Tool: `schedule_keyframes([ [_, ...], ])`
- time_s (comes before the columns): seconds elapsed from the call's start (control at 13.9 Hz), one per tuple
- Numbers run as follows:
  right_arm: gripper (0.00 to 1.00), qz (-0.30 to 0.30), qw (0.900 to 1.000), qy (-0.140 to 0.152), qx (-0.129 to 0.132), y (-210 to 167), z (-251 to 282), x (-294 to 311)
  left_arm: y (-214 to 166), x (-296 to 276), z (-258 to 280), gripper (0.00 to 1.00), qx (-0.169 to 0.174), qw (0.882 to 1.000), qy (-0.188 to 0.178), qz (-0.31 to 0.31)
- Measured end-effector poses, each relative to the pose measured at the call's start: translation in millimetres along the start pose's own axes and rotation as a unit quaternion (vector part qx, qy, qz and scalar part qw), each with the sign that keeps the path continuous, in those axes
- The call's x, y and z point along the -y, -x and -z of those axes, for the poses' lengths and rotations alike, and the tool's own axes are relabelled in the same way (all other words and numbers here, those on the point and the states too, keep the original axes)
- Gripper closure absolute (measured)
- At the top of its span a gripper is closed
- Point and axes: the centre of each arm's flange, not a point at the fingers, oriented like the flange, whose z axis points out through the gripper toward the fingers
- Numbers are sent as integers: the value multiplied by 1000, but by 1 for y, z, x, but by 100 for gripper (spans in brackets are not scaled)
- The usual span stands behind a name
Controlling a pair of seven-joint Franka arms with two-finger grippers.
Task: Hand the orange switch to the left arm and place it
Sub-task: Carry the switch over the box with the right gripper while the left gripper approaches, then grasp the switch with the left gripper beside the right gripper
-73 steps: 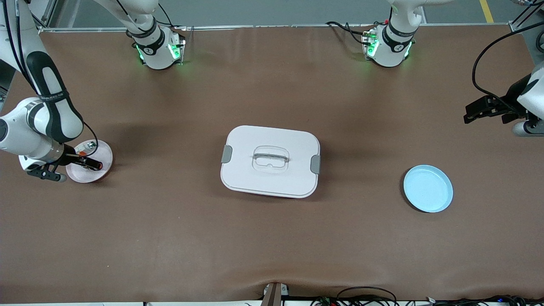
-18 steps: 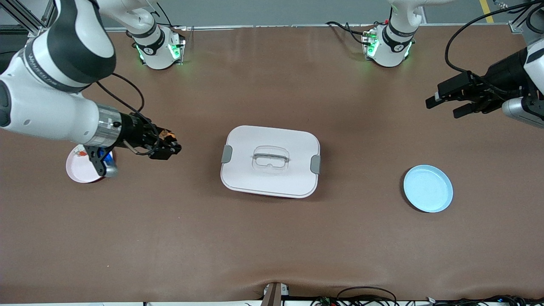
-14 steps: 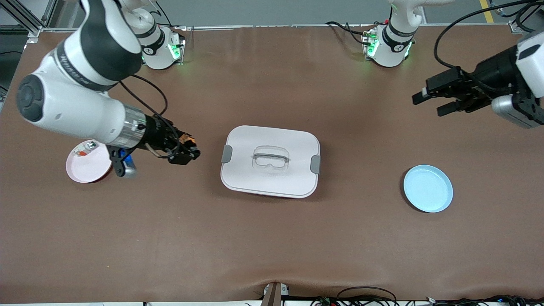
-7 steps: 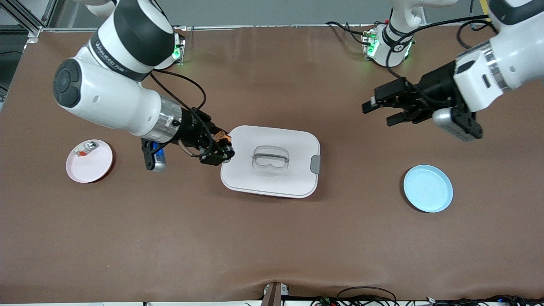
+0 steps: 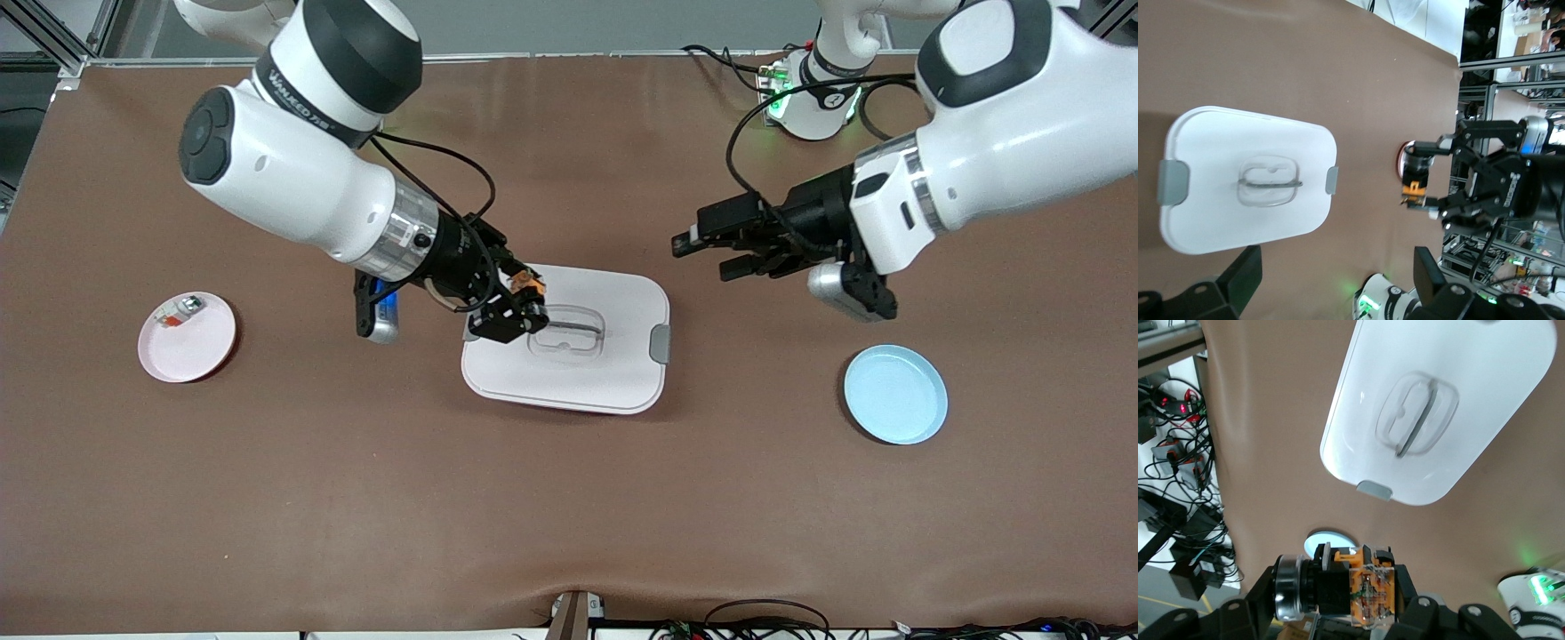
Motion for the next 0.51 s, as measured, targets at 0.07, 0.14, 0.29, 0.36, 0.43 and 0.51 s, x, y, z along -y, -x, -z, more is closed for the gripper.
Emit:
schedule_keyframes([
  [0.07,28,-6,1000,-4,4,5,-6,1,-1,-2,-9,0,-2,1000,6,-2],
  [0.14,28,-12,1000,-7,7,9,-11,2,-1,-6,-17,0,-4,1000,11,-8],
  [0.29,28,-19,1000,-16,12,15,-19,4,2,-14,-30,0,-11,1000,17,-24],
  [0.36,28,-22,999,-21,15,18,-21,5,2,-16,-35,0,-13,999,17,-36],
  [0.43,28,-24,999,-29,18,21,-22,6,2,-17,-39,0,-14,998,17,-54],
  [0.51,28,-26,999,-35,20,24,-23,6,1,-16,-42,0,-17,997,17,-73],
])
